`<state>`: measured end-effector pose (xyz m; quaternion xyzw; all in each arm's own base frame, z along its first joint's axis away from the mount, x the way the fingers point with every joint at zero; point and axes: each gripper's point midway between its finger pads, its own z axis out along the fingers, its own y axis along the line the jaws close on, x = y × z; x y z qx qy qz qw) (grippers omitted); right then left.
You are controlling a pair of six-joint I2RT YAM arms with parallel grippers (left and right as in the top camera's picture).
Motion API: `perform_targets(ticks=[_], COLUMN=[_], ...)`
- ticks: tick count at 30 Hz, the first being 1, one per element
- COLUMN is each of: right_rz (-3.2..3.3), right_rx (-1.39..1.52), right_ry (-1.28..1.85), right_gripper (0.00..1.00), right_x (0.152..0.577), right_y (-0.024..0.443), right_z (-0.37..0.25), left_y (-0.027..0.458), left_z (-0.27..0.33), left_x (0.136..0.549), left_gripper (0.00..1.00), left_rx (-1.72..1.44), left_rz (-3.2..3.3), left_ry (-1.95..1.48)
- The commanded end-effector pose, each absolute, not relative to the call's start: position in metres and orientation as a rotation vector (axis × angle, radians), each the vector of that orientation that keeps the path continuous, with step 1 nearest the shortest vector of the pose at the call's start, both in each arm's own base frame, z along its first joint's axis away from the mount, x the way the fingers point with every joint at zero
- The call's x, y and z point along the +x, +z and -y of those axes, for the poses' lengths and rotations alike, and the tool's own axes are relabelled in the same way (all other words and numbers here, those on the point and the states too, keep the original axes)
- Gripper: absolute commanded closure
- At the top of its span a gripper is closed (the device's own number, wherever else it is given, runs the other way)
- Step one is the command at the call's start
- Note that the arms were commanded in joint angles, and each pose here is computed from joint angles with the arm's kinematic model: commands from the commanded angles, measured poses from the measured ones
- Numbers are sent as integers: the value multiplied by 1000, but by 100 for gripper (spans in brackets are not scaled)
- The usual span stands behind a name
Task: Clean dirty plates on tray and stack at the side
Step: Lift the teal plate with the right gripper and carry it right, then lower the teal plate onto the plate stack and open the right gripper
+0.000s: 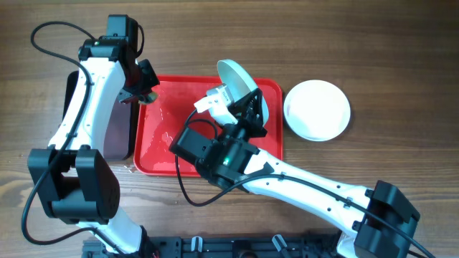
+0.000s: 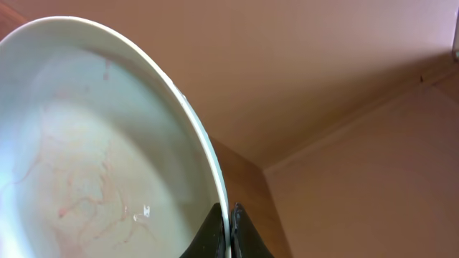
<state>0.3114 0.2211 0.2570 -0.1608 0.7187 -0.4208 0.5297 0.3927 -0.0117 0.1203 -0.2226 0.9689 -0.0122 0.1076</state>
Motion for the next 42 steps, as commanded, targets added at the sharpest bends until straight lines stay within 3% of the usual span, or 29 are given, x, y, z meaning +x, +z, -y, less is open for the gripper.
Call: perform_targets(ticks=[1,10,20,27,32,42], right_rz=[-1752,-2311,-2630,-2710,-2738,-2754], right_rx=[-383,-444,-237,197,442,630], right_ry=[-943,-316,235,110,31,-5], right_gripper=[96,96,96,96,96,96], right_x=[311,309,345,374,364,340], right_y=[258,163,158,142,114,69], right_z=[-223,-257,-202,-69,6,50], left_y=[125,125,125,124,124,124], left_z=[7,7,7,7,7,7], left_x=[395,395,395,394,394,394], left_gripper=[96,96,96,96,96,96], left_rx=[-664,-664,-664,-664,-664,-665], left_rz=[-2831,-2831,-2831,-2837,-2838,-2838], left_ry=[-18,-18,-18,-15,-14,-15])
